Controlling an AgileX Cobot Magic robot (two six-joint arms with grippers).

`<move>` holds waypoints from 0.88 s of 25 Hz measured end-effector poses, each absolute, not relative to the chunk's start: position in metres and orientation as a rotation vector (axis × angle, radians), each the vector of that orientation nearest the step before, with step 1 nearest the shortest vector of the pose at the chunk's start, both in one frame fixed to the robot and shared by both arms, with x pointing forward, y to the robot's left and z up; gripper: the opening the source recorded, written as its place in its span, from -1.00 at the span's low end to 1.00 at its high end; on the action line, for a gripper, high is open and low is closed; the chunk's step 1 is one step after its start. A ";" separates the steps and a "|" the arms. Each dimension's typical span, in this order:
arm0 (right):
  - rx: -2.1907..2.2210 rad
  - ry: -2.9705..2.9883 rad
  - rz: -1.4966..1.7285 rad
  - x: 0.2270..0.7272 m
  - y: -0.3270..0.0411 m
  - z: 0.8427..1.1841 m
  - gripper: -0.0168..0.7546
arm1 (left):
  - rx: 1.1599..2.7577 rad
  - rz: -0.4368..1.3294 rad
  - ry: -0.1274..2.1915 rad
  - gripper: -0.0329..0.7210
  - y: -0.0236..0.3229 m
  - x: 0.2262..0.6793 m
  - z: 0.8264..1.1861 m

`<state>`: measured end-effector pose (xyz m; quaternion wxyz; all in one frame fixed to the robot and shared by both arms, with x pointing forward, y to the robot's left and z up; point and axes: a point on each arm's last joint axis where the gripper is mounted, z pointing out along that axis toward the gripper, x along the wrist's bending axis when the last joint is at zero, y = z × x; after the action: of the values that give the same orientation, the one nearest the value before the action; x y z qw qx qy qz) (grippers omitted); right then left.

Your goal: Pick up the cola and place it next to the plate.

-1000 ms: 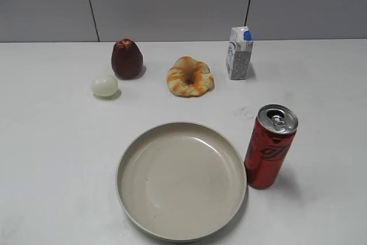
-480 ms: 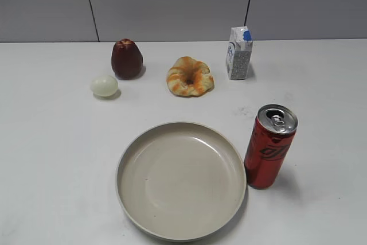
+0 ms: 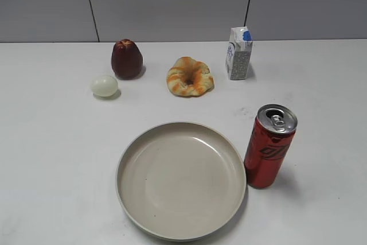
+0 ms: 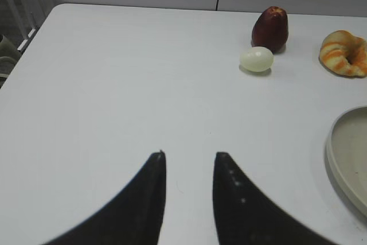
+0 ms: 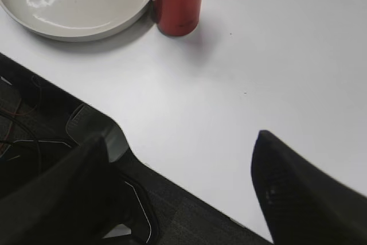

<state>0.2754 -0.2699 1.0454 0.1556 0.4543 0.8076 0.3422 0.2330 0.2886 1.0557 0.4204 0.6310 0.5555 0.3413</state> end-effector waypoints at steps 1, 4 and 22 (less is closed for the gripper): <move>1.298 2.305 0.990 0.274 -0.271 1.046 0.56 | 1.581 0.855 1.392 -0.31 0.289 0.233 1.056; 1.310 2.245 1.024 0.270 -0.275 1.048 0.56 | 1.581 0.855 1.392 -0.31 0.289 0.233 1.056; 1.506 1.622 1.066 0.234 -0.294 1.053 0.56 | 1.581 0.855 1.392 -0.31 0.289 0.233 1.056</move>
<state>0.2335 -0.2938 1.0528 0.3358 0.5775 0.6219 0.4085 0.2330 0.2886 1.0557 0.4204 0.6310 0.5555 0.3413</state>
